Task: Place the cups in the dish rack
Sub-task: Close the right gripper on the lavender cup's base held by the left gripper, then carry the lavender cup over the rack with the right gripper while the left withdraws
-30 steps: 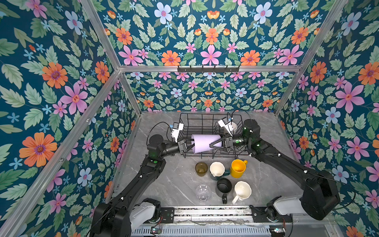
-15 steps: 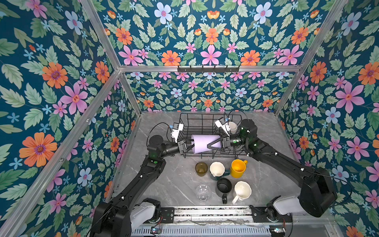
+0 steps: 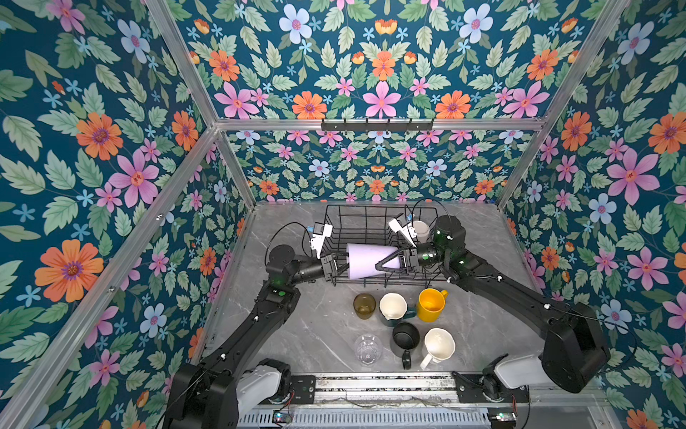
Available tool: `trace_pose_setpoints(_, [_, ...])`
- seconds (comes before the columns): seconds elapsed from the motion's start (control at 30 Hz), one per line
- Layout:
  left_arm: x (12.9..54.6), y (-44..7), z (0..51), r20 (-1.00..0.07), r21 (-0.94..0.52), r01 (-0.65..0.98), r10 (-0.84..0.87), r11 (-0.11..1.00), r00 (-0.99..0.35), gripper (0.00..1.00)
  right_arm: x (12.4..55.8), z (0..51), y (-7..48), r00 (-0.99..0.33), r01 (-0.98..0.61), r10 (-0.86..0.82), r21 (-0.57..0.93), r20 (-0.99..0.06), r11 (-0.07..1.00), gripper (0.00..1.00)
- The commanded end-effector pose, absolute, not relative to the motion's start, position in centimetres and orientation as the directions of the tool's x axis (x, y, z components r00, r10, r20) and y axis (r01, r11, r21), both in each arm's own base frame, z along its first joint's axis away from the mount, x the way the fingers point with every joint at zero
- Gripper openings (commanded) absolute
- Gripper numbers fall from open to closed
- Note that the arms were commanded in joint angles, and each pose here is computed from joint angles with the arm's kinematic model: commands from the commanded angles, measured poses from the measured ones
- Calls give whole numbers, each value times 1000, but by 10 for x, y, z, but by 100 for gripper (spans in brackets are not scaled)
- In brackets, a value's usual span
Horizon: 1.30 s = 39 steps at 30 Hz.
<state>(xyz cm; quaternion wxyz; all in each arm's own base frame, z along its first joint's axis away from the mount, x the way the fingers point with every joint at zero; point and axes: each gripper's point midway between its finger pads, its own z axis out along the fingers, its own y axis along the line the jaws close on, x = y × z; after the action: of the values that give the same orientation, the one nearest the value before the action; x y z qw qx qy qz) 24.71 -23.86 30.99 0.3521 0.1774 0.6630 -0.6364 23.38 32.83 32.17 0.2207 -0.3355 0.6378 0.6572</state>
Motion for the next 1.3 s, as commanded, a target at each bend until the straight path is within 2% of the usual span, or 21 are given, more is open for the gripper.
trace_pose_setpoints(0.0, [248, -239, 315, -699, -712, 692, -225, 123, -679, 0, 239, 325, 331, -664, -737, -113, 672, -739, -72, 48])
trace_pose_setpoints(0.2, [249, -239, 314, -697, -713, 690, -225, 122, -681, 0, 238, 326, 331, -662, -738, -114, 670, -741, -72, 27])
trace_pose_setpoints(0.27, [250, -239, 314, -694, -716, 687, -225, 122, -684, 3, 239, 328, 330, -660, -741, -109, 668, -743, -69, 8])
trace_pose_setpoints(0.3, [250, -239, 313, -694, -716, 687, -225, 123, -684, 5, 239, 328, 330, -662, -740, -106, 670, -742, -64, 2])
trace_pose_setpoints(0.33, [250, -239, 313, -694, -716, 687, -226, 123, -684, 9, 239, 329, 330, -664, -738, -108, 671, -740, -62, 0])
trace_pose_setpoints(0.5, [251, -239, 313, -694, -717, 685, -227, 127, -684, 25, 237, 340, 327, -657, -748, -91, 662, -749, -48, 0])
trace_pose_setpoints(0.63, [250, -239, 314, -705, -705, 697, -227, 130, -672, 48, 237, 349, 321, -649, -759, -70, 651, -758, -17, 0])
trace_pose_setpoints(0.73, [252, -237, 312, -718, -694, 700, -227, 168, -658, 70, 241, 355, 312, -650, -760, -45, 650, -758, 15, 0])
trace_pose_setpoints(0.83, [260, -232, 304, -733, -680, 686, -228, 259, -640, 82, 250, 357, 296, -655, -753, -10, 652, -755, 86, 0])
trace_pose_setpoints(0.97, [273, -220, 297, -755, -651, 648, -252, 395, -605, 90, 265, 354, 269, -659, -728, 38, 650, -751, 218, 0])
trace_pose_setpoints(1.13, [290, -195, 292, -784, -607, 559, -310, 564, -538, 93, 287, 332, 233, -630, -638, 12, 526, -777, 562, 0])
trace_pose_setpoints(1.27, [300, -169, 291, -804, -568, 451, -348, 688, -482, 94, 303, 326, 212, -622, -561, -15, 432, -783, 706, 0])
